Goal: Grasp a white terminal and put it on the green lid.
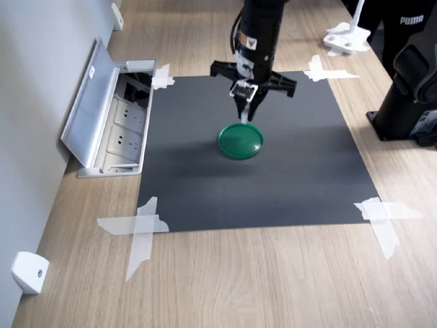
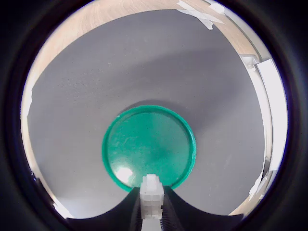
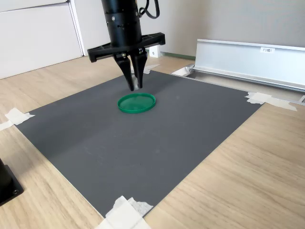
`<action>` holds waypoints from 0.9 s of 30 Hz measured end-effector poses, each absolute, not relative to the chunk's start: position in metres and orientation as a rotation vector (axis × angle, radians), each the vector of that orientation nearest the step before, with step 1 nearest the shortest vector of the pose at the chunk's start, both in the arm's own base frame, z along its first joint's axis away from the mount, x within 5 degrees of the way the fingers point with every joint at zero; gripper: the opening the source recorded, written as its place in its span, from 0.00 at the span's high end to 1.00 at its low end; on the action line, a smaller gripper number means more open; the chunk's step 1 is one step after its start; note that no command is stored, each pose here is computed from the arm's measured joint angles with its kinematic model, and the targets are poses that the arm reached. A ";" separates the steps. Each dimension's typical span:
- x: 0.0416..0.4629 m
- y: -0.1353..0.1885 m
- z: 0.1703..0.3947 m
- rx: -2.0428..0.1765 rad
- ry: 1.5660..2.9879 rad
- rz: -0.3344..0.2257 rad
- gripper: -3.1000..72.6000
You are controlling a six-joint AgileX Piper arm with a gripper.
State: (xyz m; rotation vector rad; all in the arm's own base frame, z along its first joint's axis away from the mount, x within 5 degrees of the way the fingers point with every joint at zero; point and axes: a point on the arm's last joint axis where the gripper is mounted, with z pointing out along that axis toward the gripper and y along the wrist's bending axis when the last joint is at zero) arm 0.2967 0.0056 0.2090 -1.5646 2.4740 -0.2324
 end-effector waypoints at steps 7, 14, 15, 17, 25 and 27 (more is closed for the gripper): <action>0.303 0.006 0.194 -1.578 2.480 -0.222 0.84; 0.304 0.007 0.189 -1.585 2.491 -0.201 0.66; 0.304 0.007 0.189 -1.584 2.491 -0.200 0.60; 0.305 0.007 0.189 -1.575 2.491 -0.202 0.46; 0.299 0.008 0.217 -1.448 2.437 -0.250 0.11; 0.292 0.008 0.237 -1.371 2.404 -0.271 0.10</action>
